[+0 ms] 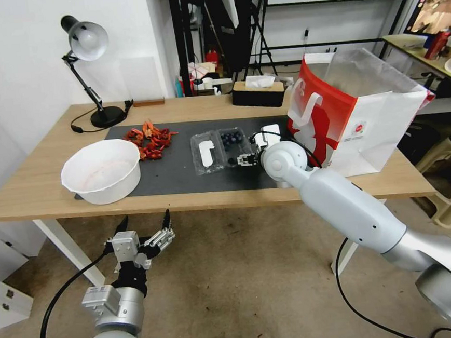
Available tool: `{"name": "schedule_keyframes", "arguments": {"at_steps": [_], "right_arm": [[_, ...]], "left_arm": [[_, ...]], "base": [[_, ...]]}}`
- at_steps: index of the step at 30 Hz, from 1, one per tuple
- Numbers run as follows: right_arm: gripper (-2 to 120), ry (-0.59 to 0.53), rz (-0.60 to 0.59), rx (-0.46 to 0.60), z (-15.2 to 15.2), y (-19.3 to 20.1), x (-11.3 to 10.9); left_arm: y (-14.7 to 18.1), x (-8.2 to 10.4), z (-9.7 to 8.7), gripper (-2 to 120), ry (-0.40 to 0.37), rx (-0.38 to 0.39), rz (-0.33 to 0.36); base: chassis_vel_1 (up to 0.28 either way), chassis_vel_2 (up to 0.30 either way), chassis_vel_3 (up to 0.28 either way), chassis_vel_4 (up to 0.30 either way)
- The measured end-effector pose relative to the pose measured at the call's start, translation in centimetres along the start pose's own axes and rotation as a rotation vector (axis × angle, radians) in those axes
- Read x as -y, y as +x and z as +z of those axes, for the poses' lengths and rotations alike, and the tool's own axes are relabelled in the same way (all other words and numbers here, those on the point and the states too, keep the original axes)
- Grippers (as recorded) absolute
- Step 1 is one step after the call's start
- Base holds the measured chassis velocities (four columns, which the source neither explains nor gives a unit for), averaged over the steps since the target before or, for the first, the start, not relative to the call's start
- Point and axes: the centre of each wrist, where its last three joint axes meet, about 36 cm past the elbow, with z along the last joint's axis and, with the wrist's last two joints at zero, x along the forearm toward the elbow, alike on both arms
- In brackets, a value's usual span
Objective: Close the takeout container lid, then place the container into the takeout bag.
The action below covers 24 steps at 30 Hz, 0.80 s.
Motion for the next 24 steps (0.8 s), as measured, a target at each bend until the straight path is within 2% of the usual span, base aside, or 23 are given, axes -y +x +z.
{"name": "schedule_keyframes", "arguments": {"at_steps": [18,24], "right_arm": [[100,-0.025,-0.019,-0.015,0.37,0.72,-0.51],[100,-0.025,-0.012,0.014,0.00,0.85,-0.43]], "left_arm": [[0.04,0.02,0.01,100,-0.001,-0.001,0.000],[0.12,0.02,-0.09,100,-0.001,0.000,-0.003]], "base": [[0.000,0.000,0.000,0.000],[0.000,0.000,0.000,0.000]]}}
